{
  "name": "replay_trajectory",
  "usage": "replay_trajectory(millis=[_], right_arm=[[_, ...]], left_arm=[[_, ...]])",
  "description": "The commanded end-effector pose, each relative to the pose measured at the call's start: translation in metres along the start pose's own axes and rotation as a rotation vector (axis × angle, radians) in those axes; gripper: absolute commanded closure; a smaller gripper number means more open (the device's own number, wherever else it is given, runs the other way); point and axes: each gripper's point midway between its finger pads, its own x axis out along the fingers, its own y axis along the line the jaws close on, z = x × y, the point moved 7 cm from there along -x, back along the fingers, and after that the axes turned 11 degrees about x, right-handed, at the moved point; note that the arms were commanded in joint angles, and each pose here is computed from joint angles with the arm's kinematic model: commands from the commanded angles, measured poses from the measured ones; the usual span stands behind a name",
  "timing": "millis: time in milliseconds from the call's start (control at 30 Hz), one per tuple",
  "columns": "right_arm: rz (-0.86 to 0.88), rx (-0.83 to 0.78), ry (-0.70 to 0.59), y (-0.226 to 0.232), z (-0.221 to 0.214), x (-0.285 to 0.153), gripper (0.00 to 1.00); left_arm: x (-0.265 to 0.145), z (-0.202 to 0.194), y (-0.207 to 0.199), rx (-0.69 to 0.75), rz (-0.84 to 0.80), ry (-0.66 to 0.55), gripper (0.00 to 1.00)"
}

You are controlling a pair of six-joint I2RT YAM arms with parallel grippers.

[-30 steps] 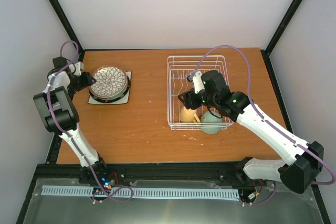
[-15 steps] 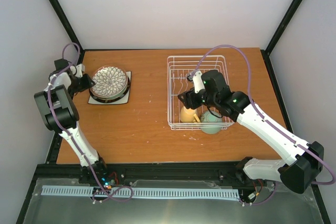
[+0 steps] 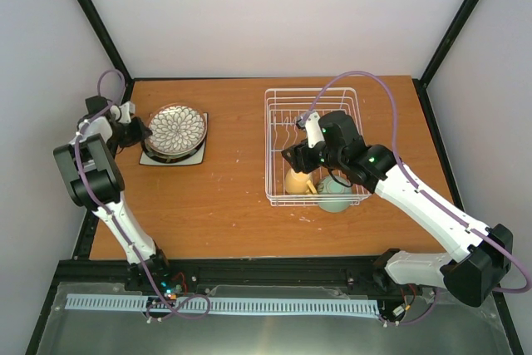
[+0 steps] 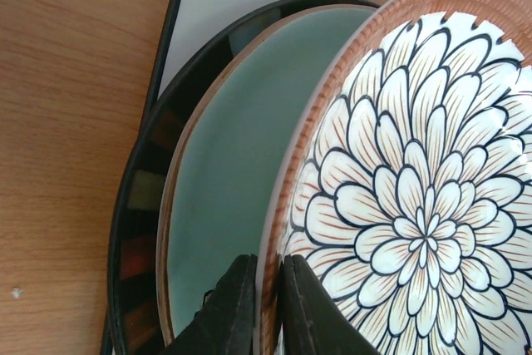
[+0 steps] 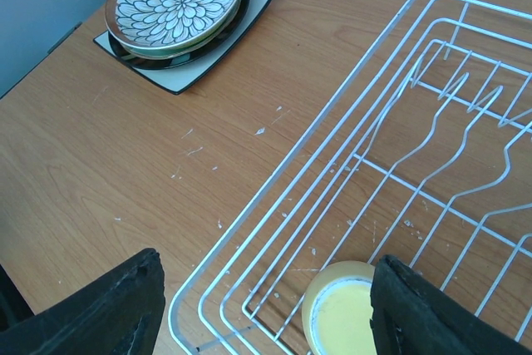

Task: Load the mixed dishes into the dish rack

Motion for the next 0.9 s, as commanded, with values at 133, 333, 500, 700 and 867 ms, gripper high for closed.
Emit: replay_trajectory(millis=[133, 333, 500, 700, 867], right_arm=[[0.023, 0.003, -0.022, 0.004, 0.007, -0.004, 0.33], [0.053, 0.004, -0.024, 0.007, 0.009, -0.001, 0.33], [0.078, 0.010, -0.018, 0.010, 0.010, 0.003, 0.33], [0.107, 0.012, -0.013, 0.012, 0.010, 0.007, 0.34], [0.185, 0.005, 0.005, 0.019, 0.009, 0.016, 0.33]], left_arm=[[-0.014, 0.000, -0.010, 0.044, 0.003, -0.032, 0.99], [-0.041, 0.017, -0.023, 0.089, 0.009, -0.104, 0.99], [-0.051, 0.023, -0.030, 0.111, 0.003, -0.129, 0.99], [-0.057, 0.025, -0.038, 0.126, -0.039, -0.157, 0.99], [-0.068, 0.031, -0.046, 0.141, -0.110, -0.213, 0.99]])
